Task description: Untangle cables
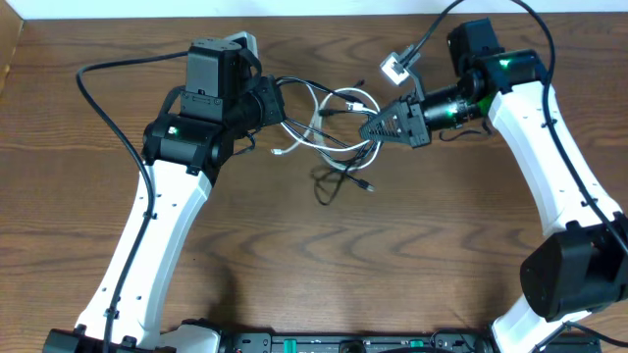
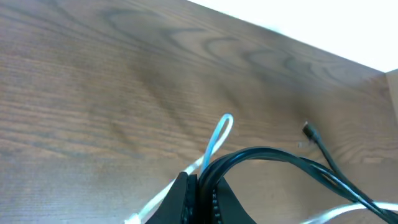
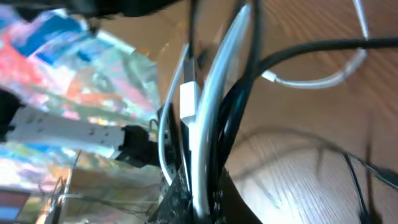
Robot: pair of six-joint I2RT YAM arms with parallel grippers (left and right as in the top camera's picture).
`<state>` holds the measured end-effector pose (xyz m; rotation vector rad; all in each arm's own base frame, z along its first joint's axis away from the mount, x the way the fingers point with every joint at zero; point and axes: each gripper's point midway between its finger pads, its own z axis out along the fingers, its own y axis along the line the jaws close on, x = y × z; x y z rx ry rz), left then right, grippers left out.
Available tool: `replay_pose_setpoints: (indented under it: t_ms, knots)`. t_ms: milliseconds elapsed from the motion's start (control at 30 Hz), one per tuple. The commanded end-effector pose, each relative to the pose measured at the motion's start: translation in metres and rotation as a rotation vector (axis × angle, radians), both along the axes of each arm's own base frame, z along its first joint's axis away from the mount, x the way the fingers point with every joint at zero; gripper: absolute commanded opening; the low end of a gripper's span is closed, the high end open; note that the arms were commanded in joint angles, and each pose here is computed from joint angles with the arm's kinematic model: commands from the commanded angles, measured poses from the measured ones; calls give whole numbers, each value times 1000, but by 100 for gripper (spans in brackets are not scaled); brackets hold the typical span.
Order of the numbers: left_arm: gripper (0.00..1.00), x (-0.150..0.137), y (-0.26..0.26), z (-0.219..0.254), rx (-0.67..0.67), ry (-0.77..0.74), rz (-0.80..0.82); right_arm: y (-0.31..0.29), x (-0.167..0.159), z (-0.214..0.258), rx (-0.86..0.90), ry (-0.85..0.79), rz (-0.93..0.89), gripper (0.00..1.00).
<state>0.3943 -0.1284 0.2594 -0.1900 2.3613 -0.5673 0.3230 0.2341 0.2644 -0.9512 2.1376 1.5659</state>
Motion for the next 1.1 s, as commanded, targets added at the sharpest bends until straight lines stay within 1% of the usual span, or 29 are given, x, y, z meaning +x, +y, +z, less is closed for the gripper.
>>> replay_pose_setpoints:
  t_ms: [0, 33, 133, 233, 300, 333, 367, 400, 433, 533, 567, 600, 633, 667, 700, 767, 800, 833, 933, 1000, 1033, 1067]
  knots:
    - [7, 8, 18, -21, 85, 50, 62, -3, -14, 51, 222, -151, 62, 1]
    - [7, 3, 12, -37, 100, 110, 39, -5, -14, 62, 274, -165, 62, 1]
    - [7, -8, -7, -58, 98, 184, -71, -17, -7, 80, 367, -169, 41, 1]
    - [7, -13, -26, -57, 63, 177, -167, -41, 19, 82, 347, -115, -50, 1]
    - [7, -16, -35, -49, 33, 153, -222, -60, 40, 77, 293, -78, -144, 1]
    - [7, -17, -37, -46, 21, 149, -231, -69, 52, 70, 236, -42, -212, 1]
    - [7, -19, -38, -43, 13, 144, -237, -80, 69, 56, 146, 5, -319, 1]
    - [8, -21, -38, -39, 12, 136, -237, -104, 95, 29, -18, 72, -515, 1]
    - [7, -23, -38, -34, 5, 125, -242, -124, 109, 10, -131, 104, -650, 1]
    - [7, -30, -44, -17, -29, 84, -286, -178, 128, -29, -411, 155, -956, 1]
    - [7, -32, -45, -13, -33, 74, -290, -188, 129, -35, -458, 168, -1012, 1]
    - [7, -35, -44, -5, -38, 53, -292, -207, 129, -45, -551, 183, -1106, 4]
    - [7, -37, -43, 2, -40, 32, -292, -216, 127, -49, -594, 190, -1146, 6]
    - [7, -38, -43, 8, -43, 14, -293, -221, 126, -51, -618, 195, -1166, 8]
    - [6, -39, -43, 19, -48, -25, -293, -228, 124, -54, -654, 206, -1199, 18]
    - [7, -41, -42, 33, -55, -74, -294, -236, 120, -58, -696, 223, -1235, 21]
    - [7, -42, -42, 47, -61, -123, -295, -245, 115, -62, -744, 236, -1270, 27]
    - [7, -43, -42, 56, -66, -157, -295, -251, 112, -64, -777, 244, -1292, 29]
    - [7, -45, -41, 84, -80, -261, -296, -260, 104, -69, -836, 258, -1312, 29]
    - [7, -46, -41, 100, -93, -315, -293, -254, 104, -69, -825, 255, -1273, 31]
    - [7, -47, -41, 105, -106, -326, -286, -244, 105, -67, -795, 227, -1201, 32]
    - [7, -47, -41, 111, -126, -339, -280, -222, 108, -62, -716, 172, -1062, 38]
